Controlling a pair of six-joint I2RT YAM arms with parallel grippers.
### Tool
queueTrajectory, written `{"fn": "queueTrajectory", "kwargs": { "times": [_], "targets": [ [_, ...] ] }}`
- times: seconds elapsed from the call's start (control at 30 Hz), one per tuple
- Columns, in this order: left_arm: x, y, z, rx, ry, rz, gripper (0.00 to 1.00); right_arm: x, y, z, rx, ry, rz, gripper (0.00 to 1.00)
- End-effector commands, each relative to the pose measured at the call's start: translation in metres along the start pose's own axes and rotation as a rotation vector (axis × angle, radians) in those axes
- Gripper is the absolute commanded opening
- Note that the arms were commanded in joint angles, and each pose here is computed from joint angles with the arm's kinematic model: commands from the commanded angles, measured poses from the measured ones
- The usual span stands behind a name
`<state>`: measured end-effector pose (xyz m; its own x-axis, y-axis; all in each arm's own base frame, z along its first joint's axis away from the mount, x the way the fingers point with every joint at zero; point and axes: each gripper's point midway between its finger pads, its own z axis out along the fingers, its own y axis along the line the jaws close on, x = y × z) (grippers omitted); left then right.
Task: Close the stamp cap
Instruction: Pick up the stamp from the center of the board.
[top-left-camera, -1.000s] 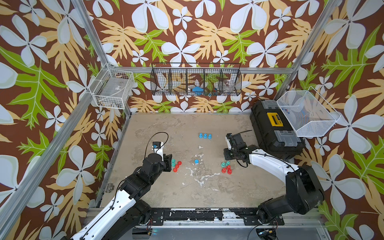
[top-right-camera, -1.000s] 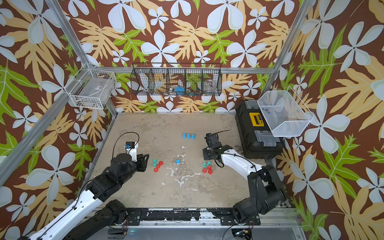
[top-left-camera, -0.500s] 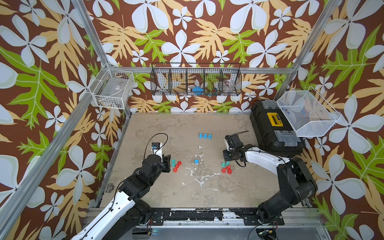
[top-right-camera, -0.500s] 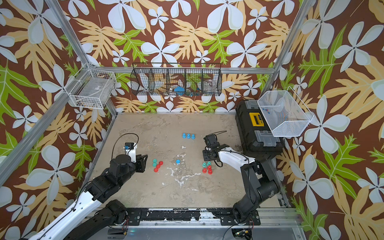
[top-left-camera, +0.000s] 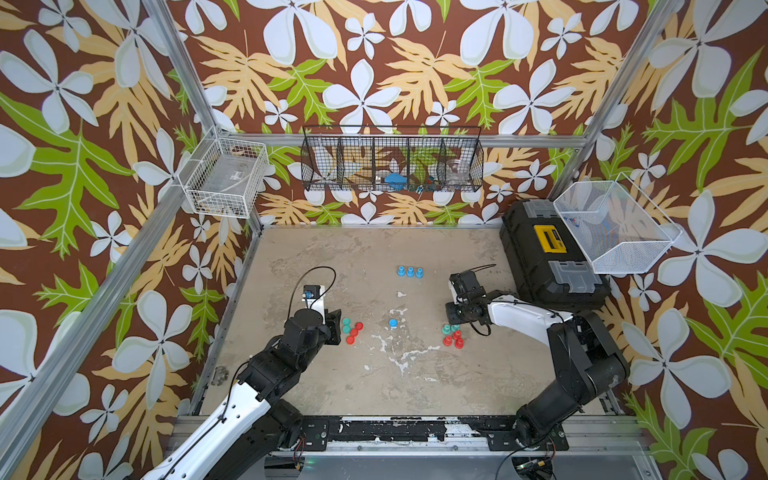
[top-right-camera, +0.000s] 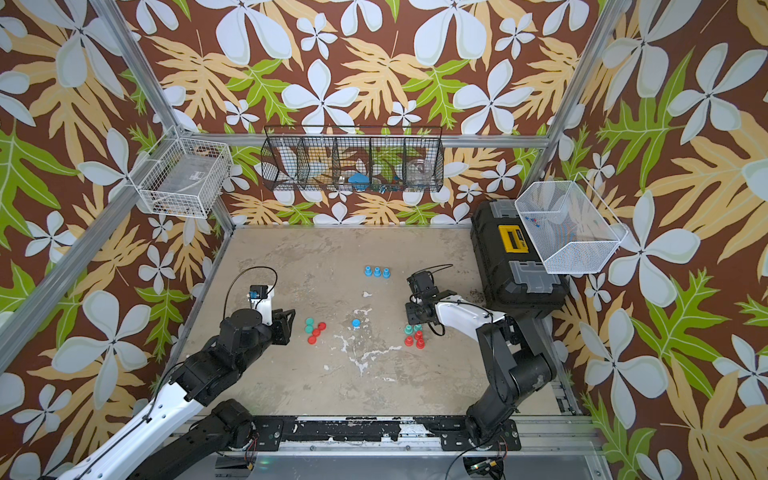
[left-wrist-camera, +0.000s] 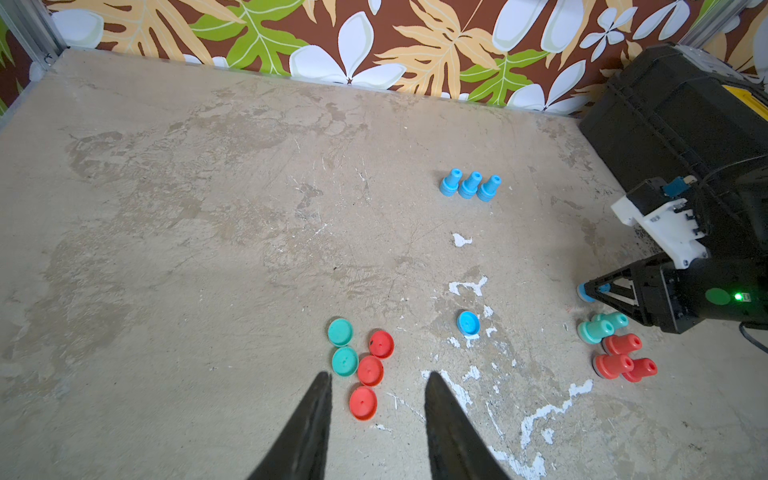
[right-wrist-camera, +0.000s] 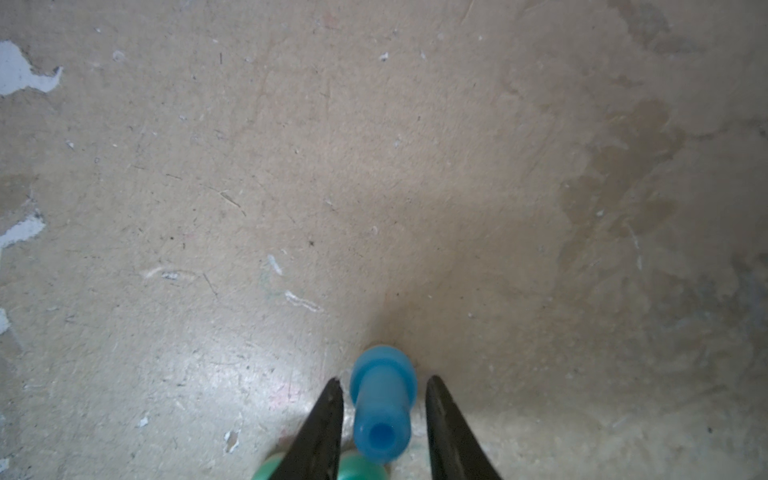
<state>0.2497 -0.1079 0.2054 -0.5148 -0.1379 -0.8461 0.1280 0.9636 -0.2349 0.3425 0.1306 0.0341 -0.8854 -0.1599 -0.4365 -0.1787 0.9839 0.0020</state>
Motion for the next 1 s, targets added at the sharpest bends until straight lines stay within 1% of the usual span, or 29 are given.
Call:
{"fn": "queueTrajectory", "kwargs": {
  "times": [0.0, 0.3, 0.47, 0.57, 0.73, 0.97],
  "targets": [
    [-0.001, -0.001, 0.000, 0.007, -0.004, 0.004, 0.40, -0.005, 0.000, 0.001, -0.001, -0.014, -0.006, 0.33],
    [0.000, -0.002, 0.001, 0.009, 0.000, 0.004, 0.40, -0.008, 0.001, -0.004, -0.005, -0.021, -0.007, 0.20],
    [-0.001, -0.002, 0.000, 0.011, -0.001, 0.003, 0.40, -0.016, 0.004, -0.014, -0.021, -0.042, -0.005, 0.18],
    [0.000, -0.002, 0.000, 0.012, 0.001, 0.003, 0.40, -0.027, 0.010, -0.027, -0.034, -0.073, -0.011, 0.17],
    [0.000, -0.002, 0.001, 0.012, 0.001, 0.002, 0.40, -0.041, 0.036, -0.045, -0.054, -0.112, -0.064, 0.17],
    [0.000, -0.002, 0.001, 0.011, 0.003, 0.003, 0.40, -0.048, 0.095, -0.055, -0.101, -0.130, -0.166, 0.16]
  ]
}}
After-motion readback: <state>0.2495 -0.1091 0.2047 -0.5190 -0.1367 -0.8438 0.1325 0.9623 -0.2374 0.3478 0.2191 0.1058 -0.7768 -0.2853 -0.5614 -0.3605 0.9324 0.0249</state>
